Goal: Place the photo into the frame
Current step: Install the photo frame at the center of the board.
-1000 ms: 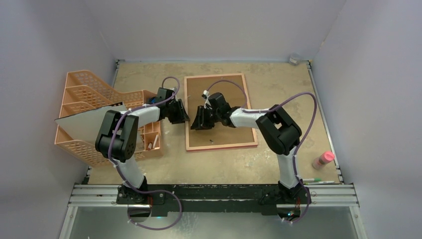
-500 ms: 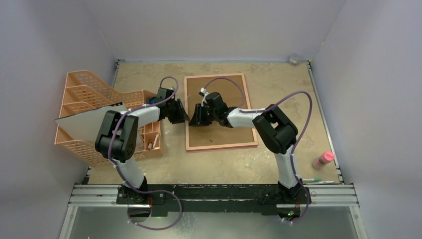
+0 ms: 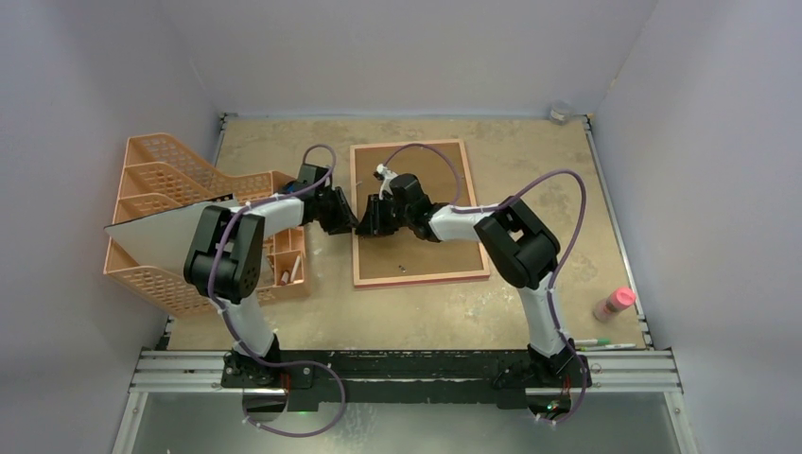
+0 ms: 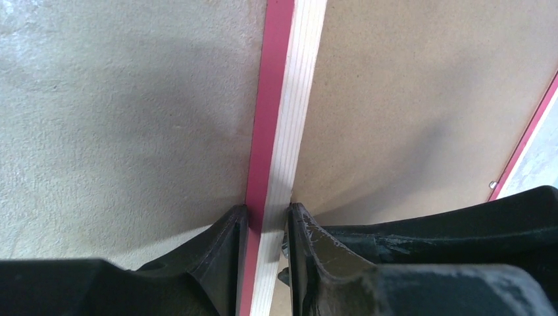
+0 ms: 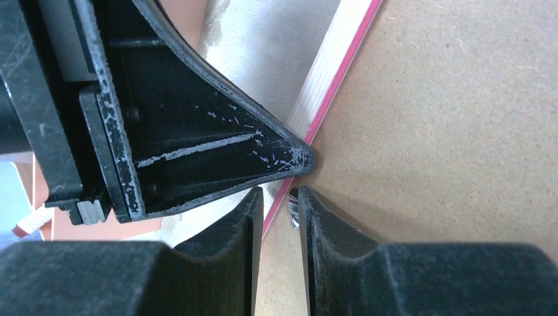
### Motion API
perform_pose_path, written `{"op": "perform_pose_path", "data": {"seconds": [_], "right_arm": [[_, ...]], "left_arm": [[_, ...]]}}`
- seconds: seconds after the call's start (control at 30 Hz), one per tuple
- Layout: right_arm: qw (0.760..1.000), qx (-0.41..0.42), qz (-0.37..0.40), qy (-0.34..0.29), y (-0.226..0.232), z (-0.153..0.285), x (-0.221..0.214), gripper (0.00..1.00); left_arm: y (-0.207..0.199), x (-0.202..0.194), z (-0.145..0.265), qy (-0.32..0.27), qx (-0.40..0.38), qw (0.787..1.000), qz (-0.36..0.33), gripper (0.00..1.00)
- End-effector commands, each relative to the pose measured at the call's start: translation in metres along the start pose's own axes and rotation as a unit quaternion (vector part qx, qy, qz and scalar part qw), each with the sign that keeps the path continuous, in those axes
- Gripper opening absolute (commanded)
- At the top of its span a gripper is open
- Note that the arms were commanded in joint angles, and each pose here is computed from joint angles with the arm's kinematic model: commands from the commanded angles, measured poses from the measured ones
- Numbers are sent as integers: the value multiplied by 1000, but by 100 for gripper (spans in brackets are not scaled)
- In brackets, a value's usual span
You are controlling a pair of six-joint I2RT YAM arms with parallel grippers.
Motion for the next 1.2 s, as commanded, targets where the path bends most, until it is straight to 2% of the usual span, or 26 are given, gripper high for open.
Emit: {"op": "perform_pose_path", "data": {"seconds": [0.0,0.8,1.17], "right_arm": [[997,-40,11,67,-39,-10,-38,29],[990,8,33,133,-44,-8,-69,24],[992,3,37,123,-38,-8,-63,25]], "left_arm": [[8,-14,-14,43,17,998,37,28],[11,-3,-20,44,36,998,26,28],[13,-4,-20,48,37,998,23,28]]}}
Point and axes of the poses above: each gripper's point midway between its finger pads, its own z axis back along the fingers, its own y axis along the line the jaws close on, x = y × z, the point moved 5 cm from there along z, back along the fingers, and after that the axes turned 8 degrees about -z, right-handed, at the moved point
